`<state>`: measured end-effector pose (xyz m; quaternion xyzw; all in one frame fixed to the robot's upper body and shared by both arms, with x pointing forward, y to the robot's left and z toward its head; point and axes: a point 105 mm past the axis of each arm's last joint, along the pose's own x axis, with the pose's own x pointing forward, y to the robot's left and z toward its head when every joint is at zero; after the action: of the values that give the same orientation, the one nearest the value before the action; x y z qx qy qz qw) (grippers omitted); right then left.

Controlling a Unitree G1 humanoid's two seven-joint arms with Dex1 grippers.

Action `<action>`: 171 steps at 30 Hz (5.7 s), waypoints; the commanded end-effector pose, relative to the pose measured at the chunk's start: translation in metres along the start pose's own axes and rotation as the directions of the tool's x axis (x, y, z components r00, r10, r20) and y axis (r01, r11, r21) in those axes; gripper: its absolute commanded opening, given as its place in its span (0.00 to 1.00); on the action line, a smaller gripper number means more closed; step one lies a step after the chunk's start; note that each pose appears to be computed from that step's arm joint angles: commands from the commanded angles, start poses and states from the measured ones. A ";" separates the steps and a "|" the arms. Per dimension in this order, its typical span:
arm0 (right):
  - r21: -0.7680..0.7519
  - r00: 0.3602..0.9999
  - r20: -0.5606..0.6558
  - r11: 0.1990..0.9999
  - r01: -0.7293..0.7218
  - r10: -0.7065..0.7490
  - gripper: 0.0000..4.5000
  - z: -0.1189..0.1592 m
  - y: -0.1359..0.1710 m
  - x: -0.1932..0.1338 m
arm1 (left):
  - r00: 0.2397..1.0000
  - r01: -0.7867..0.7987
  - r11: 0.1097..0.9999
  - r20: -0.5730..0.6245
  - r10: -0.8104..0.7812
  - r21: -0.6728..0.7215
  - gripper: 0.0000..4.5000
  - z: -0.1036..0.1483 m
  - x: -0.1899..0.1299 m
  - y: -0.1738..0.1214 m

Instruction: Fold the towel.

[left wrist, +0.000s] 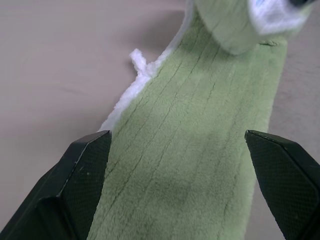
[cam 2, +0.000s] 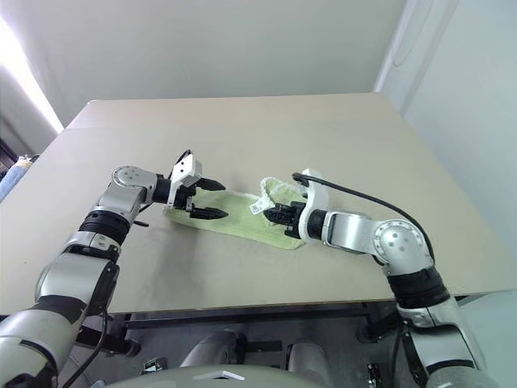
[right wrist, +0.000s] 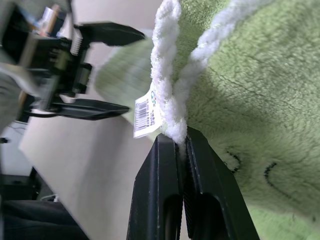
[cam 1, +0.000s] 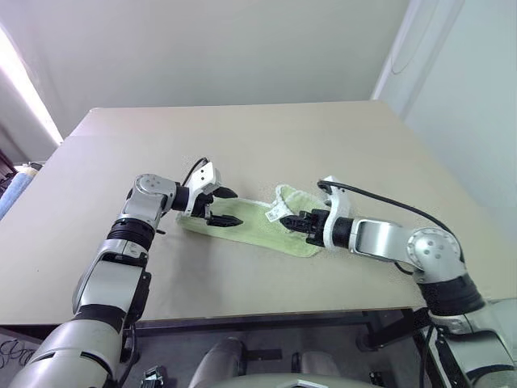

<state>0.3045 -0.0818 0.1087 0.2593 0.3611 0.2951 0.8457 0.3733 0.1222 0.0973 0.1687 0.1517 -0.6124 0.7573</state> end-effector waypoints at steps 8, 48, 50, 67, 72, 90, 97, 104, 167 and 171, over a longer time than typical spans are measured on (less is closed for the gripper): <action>-0.131 1.000 0.008 0.991 -0.027 0.028 0.01 0.005 0.010 0.020 | 1.000 -0.015 0.999 0.007 0.015 0.049 1.00 0.012 -0.004 0.006; -0.537 0.958 0.248 0.802 0.262 -0.147 0.96 -0.016 -0.040 0.053 | 0.999 -0.032 0.997 0.004 0.032 0.072 1.00 0.018 0.001 0.009; -0.568 0.969 0.196 0.787 0.239 -0.152 0.96 -0.034 -0.042 0.058 | 0.999 -0.040 0.997 0.009 0.039 0.072 1.00 0.020 -0.001 0.011; -0.495 0.899 0.438 0.835 0.240 0.002 0.96 0.032 -0.009 0.027 | 0.971 -0.221 0.942 -0.147 0.188 -0.253 1.00 -0.004 -0.075 0.033; -0.473 0.881 0.469 0.859 0.194 0.060 0.96 0.044 0.007 0.015 | 0.961 -0.274 0.840 -0.156 0.226 -0.469 1.00 -0.013 -0.107 0.032; -0.316 0.911 0.270 0.922 -0.223 0.313 0.96 0.020 0.048 -0.008 | 0.911 -0.387 0.457 -0.256 0.323 -0.801 1.00 -0.063 -0.107 0.023; -0.312 0.915 0.239 0.918 -0.244 0.325 0.96 0.013 0.050 -0.013 | 0.938 -0.339 0.449 -0.261 0.228 -0.827 1.00 -0.065 -0.081 0.013; -0.569 0.933 0.159 0.802 -0.182 0.324 0.97 -0.007 0.054 -0.025 | 0.942 -0.335 0.480 -0.281 0.183 -0.810 0.92 -0.069 -0.079 0.008; -0.676 0.976 0.214 0.714 0.183 -0.048 0.97 -0.041 -0.023 -0.053 | 0.915 0.281 0.906 -0.195 -0.353 -0.317 0.00 0.090 0.072 -0.026; -0.667 0.973 0.223 0.717 0.203 -0.068 0.97 -0.043 -0.026 -0.056 | 0.935 0.279 0.893 -0.111 -0.337 -0.354 0.00 0.095 0.084 -0.029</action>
<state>0.2478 -0.1293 0.0784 -0.0670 0.1911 0.3218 0.9249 0.3606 0.0102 0.1272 0.0761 0.3681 -0.6685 0.6417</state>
